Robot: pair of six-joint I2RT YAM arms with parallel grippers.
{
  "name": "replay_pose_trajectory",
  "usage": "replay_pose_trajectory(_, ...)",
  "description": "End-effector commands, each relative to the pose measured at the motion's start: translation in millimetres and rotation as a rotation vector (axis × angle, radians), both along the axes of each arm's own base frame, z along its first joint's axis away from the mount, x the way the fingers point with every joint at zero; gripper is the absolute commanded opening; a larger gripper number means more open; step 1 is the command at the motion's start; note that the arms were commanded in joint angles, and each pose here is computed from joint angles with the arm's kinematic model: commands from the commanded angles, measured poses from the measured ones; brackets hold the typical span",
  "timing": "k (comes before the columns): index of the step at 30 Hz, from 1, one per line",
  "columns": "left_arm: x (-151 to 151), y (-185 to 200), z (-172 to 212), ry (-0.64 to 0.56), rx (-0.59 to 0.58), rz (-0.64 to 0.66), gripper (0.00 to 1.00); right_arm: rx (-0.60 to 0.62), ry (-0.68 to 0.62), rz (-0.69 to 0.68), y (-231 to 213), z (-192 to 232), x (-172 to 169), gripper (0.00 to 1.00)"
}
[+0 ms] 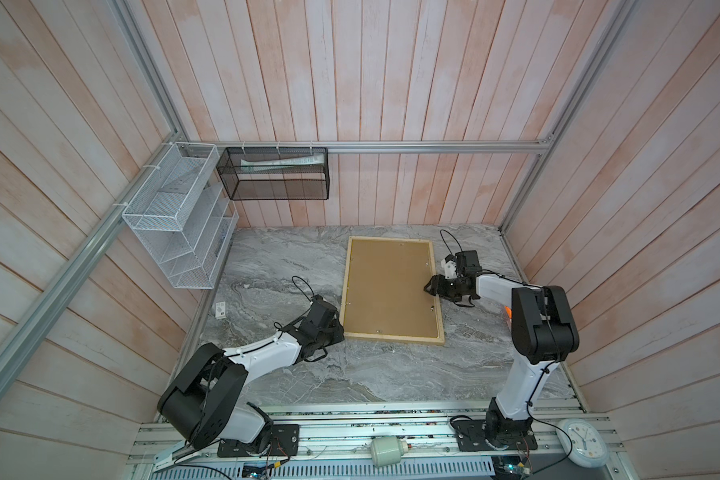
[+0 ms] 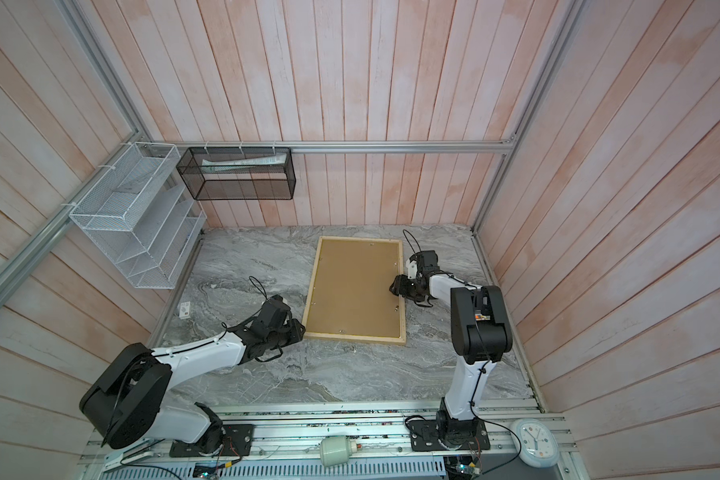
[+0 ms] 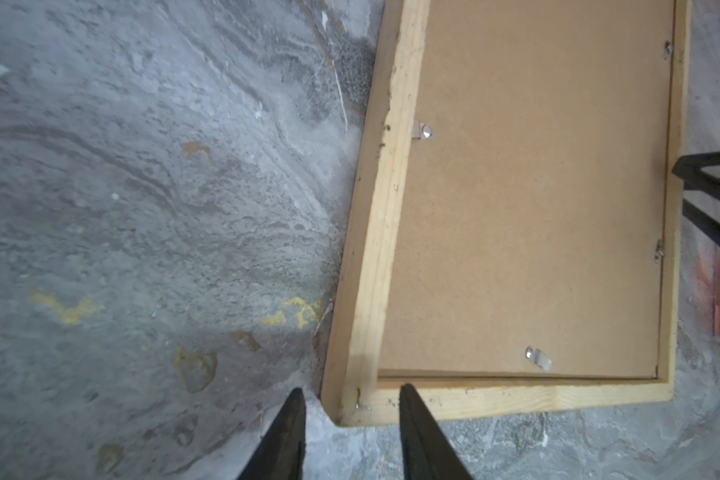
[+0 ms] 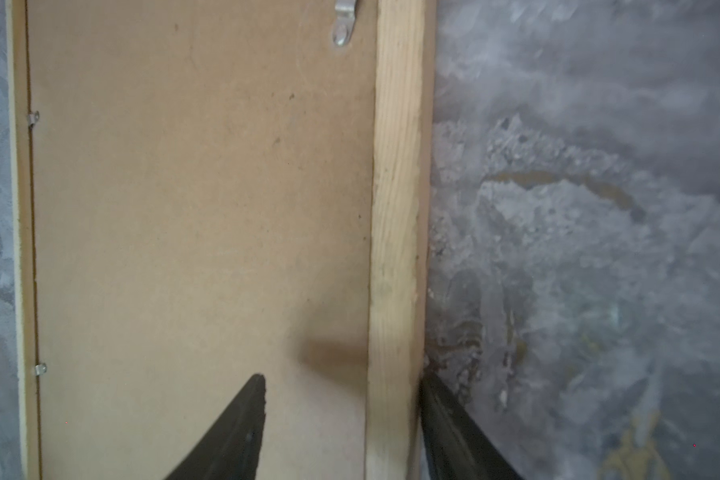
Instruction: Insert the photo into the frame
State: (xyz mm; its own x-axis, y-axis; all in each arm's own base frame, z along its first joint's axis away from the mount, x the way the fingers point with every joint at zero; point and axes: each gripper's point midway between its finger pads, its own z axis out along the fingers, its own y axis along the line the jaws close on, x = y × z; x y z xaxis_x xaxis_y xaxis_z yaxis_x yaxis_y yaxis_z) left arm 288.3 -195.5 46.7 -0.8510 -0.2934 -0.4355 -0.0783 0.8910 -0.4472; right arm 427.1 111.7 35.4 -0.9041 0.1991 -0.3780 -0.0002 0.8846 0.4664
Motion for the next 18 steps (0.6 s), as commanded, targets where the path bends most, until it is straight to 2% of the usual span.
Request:
replay_pose_trajectory(1,1.6,12.2,7.6,-0.009,0.033,0.074,0.41,0.103,-0.011,0.041,17.4,13.7,-13.9,0.6)
replay_pose_trajectory(5,0.9,19.3,6.2,0.002,0.067,0.103,0.42,0.199,-0.02,0.066,38.6,22.3,-34.1,0.6)
replay_pose_trajectory(12,-2.3,28.3,-4.7,0.04,0.113,0.138,0.43,0.394,-0.039,0.221,123.5,46.9,-75.0,0.6)
replay_pose_trajectory(15,-2.4,29.0,-5.4,0.043,0.119,0.141,0.43,0.427,-0.032,0.308,156.6,51.3,-86.4,0.6)
replay_pose_trajectory(18,-3.0,29.1,-6.0,0.052,0.124,0.139,0.42,0.435,-0.036,0.34,169.3,54.9,-86.6,0.6)
